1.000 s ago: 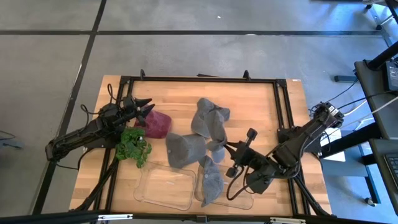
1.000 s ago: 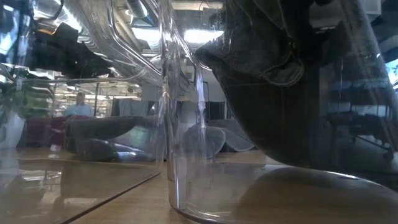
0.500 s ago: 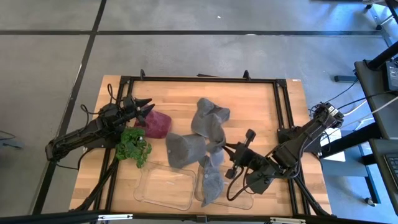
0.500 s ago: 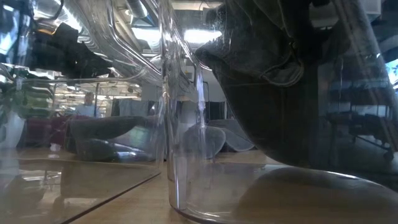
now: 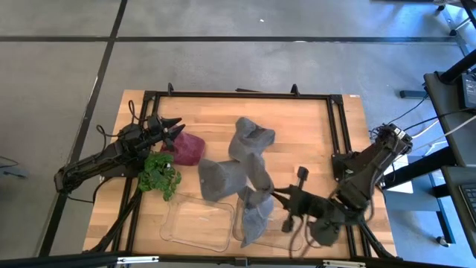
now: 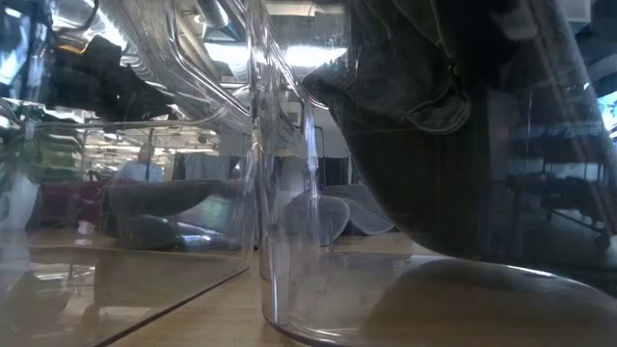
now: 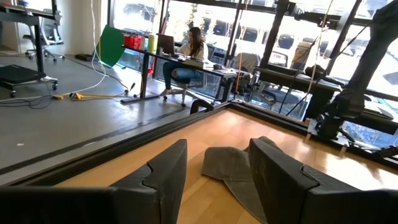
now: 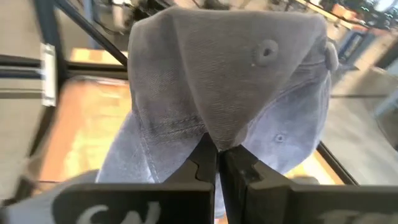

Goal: Pick & Place hat
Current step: Put the gray cap into the right transparent bin

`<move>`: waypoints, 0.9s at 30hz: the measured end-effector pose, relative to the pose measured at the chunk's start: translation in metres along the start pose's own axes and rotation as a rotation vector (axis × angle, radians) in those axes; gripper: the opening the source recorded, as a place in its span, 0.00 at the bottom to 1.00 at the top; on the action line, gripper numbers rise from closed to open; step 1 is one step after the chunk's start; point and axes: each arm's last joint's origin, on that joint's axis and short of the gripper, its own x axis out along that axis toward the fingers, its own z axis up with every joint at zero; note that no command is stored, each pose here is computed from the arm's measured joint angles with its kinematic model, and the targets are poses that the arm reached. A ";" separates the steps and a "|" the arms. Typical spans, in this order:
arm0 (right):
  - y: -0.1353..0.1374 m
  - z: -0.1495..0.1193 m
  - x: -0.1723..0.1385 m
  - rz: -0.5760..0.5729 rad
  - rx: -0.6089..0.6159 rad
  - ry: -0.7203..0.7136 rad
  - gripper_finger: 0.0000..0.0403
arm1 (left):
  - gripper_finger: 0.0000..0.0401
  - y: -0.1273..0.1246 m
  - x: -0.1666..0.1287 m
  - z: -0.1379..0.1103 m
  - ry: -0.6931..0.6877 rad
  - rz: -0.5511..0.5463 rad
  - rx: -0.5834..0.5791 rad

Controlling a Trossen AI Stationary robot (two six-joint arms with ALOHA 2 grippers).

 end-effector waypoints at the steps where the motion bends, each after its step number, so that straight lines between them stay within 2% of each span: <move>1: 0.001 0.004 -0.005 0.015 0.000 -0.010 0.02 | 0.42 0.000 0.000 0.000 0.000 0.000 0.000; 6: 0.007 0.017 -0.028 0.071 -0.010 -0.040 0.02 | 0.42 0.000 0.000 0.000 0.004 -0.015 0.000; 9: 0.009 0.010 -0.037 0.075 -0.053 0.012 0.02 | 0.42 -0.001 0.000 -0.001 0.017 -0.040 -0.001; 13: 0.010 0.002 -0.046 0.066 -0.008 0.064 0.02 | 0.42 -0.003 0.000 -0.001 0.030 -0.119 -0.004; 22: 0.045 -0.025 -0.031 0.062 -0.002 0.140 0.02 | 0.42 -0.004 0.000 -0.001 0.032 -0.145 -0.004; 27: 0.067 -0.047 -0.016 0.027 -0.070 0.170 0.02 | 0.42 -0.004 0.000 -0.001 0.032 -0.145 -0.009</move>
